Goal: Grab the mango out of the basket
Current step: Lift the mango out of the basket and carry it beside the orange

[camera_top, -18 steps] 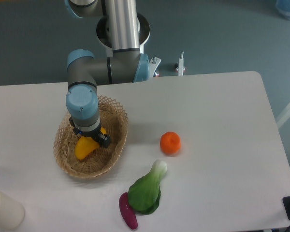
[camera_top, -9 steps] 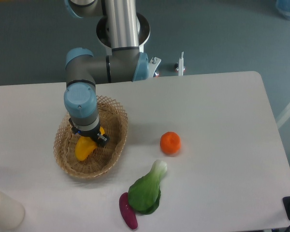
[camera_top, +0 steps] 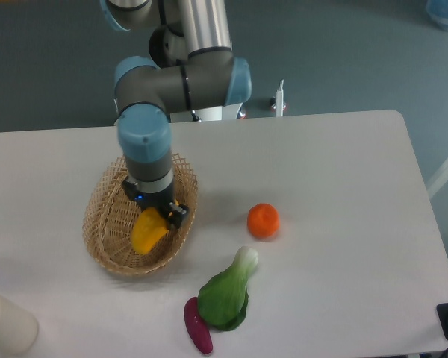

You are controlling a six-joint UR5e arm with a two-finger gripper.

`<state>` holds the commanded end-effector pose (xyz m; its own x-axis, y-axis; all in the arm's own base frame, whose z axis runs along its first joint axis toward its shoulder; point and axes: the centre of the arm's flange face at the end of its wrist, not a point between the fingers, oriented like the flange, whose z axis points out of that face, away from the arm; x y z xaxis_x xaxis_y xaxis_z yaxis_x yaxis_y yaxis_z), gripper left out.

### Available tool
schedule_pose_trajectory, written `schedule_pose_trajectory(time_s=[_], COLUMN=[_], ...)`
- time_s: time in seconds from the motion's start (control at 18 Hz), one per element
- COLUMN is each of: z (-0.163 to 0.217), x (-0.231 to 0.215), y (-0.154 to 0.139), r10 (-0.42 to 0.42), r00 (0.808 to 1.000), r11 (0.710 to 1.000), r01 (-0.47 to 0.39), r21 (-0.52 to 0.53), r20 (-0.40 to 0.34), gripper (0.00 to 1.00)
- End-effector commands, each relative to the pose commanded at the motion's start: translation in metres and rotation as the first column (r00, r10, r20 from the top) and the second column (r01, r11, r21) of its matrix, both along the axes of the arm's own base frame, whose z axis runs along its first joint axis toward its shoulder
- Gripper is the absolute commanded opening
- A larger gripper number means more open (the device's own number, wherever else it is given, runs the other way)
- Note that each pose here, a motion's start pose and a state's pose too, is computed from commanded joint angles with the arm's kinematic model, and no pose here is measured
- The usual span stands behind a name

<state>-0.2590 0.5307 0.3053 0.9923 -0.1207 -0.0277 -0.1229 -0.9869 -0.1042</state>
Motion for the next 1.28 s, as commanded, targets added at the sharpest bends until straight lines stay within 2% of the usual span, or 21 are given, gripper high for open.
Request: schedule_pose_trajectory(time_s=[0.17,0.56,0.83,0.94,1.28], z=[0.010,0.011,0.018,0.023,0.019], x=[-0.042,-0.132,-0.165,-0.172,-0.177], y=[-0.017,-0.059,-0.043,-0.038,-0.046], r10=[0.022,-0.075,-0.085,-0.118,-0.121], r00=[1.000,0.995,0.992,0.987,0.986], r11=[1.000,0.997,0.996,0.992,0.993], r01=[-0.022,0.076,0.088,0.121,0.122], r21=[0.014,0.010,0.025,0.028,-0.004], r20=[-0.021,-0.061,-0.097,-0.113,-0.116], gripper=[0.44,0.45,0.45,0.45,0.45])
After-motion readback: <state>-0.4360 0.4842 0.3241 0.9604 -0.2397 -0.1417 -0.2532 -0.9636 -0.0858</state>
